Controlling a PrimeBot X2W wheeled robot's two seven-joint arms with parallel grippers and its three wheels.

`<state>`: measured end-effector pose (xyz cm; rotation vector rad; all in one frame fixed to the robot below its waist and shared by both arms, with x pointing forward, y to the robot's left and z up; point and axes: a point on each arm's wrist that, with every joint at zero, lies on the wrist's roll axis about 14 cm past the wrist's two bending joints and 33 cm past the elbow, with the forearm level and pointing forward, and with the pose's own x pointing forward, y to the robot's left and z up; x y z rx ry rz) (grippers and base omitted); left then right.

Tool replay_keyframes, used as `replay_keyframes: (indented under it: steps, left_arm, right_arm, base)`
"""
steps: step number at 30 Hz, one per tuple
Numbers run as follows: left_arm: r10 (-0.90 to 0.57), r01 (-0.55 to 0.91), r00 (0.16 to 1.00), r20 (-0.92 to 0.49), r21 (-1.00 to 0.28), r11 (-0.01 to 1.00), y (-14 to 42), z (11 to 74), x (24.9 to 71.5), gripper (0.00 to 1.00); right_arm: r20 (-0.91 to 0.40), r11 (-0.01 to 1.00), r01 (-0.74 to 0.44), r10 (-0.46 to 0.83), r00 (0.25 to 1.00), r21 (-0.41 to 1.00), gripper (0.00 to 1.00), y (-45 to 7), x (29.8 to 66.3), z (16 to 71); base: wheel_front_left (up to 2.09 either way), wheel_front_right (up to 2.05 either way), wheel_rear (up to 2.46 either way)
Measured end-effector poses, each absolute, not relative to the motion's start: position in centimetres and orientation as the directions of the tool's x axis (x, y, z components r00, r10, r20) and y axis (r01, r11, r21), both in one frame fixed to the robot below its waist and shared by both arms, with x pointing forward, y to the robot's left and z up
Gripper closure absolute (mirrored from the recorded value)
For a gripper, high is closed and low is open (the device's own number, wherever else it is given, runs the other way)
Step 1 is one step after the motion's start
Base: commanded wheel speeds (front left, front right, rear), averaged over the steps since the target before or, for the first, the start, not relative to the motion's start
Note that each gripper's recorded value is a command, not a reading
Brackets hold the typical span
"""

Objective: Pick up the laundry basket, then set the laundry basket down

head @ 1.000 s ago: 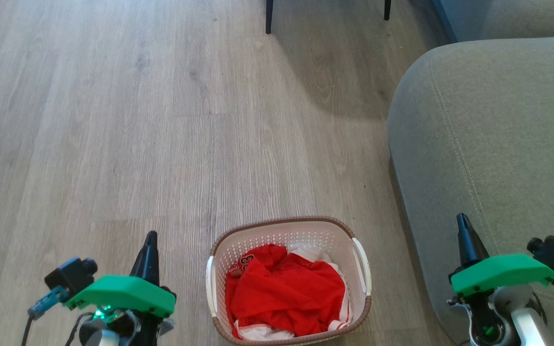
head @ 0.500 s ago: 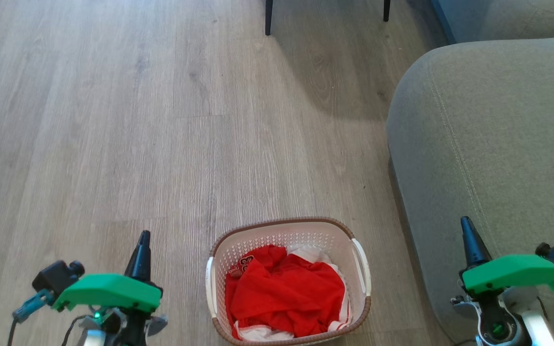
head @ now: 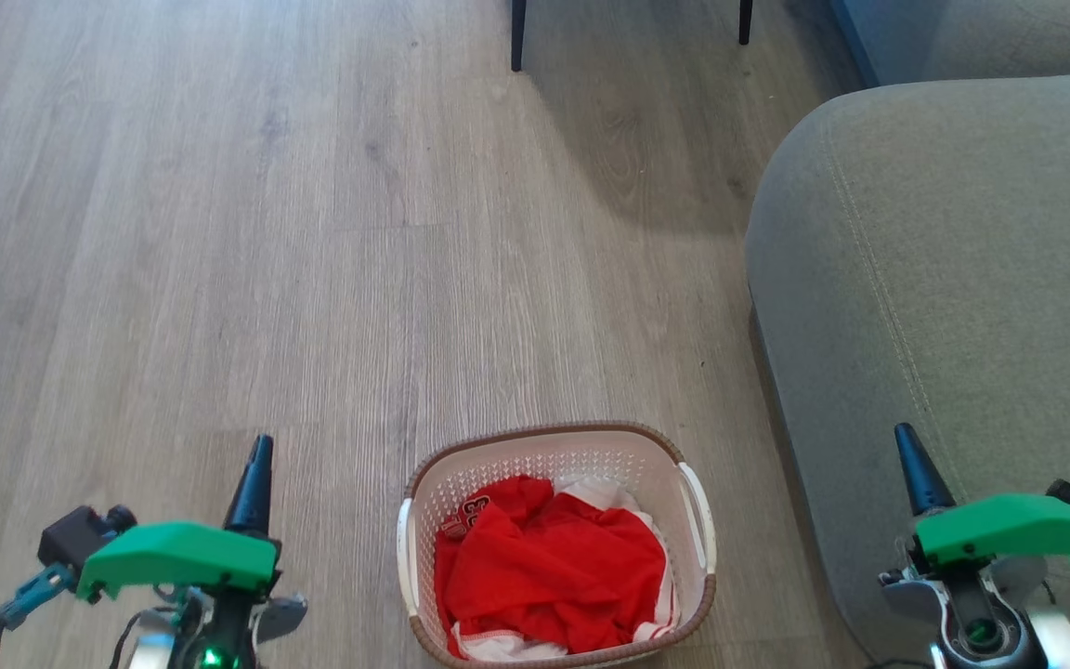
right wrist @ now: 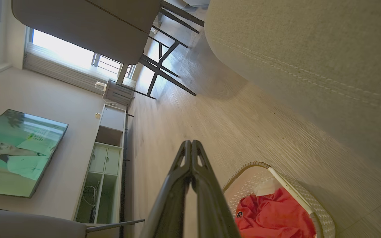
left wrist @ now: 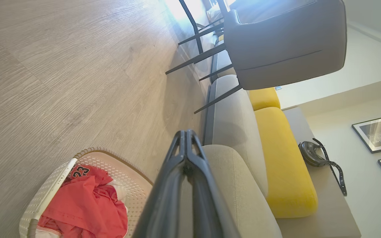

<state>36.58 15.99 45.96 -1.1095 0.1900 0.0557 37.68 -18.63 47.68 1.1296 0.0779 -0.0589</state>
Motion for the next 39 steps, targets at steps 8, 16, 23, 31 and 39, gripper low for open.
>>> replay_keyframes:
  steps: [8,16,23,31,39]
  left_arm:
    - [-0.054,-0.144,0.983,-0.175,-0.92,0.364,16.2,46.0,36.6,1.0]
    - [-0.052,-0.15,0.984,-0.173,-0.945,0.291,16.7,46.1,36.6,1.0]
    - [-0.042,-0.147,0.986,-0.16,-0.966,0.214,17.3,46.3,36.7,1.0]
    - [-0.042,-0.13,0.99,-0.136,-0.983,0.127,17.7,46.9,37.2,1.0]
    - [-0.035,-0.113,0.993,-0.115,-0.993,0.04,18.2,47.2,37.2,1.0]
  right_arm:
    - [-0.096,0.347,0.095,-0.015,0.995,0.933,1.0,-19.0,37.6,47.6]
    - [-0.101,0.277,0.1,-0.011,0.995,0.956,1.0,-19.2,37.6,47.6]
    - [-0.103,0.205,0.104,-0.017,0.995,0.973,1.0,-19.6,37.5,47.6]
    - [-0.1,0.119,0.102,-0.021,0.995,0.988,1.0,-19.9,37.5,47.6]
    - [-0.096,0.036,0.097,-0.026,0.995,0.995,1.0,-20.3,37.4,47.7]
  base:
    - [0.0,0.0,0.0]
    - [0.0,0.0,0.0]
    - [0.0,0.0,0.0]
    - [0.0,0.0,0.0]
    - [0.0,0.0,0.0]
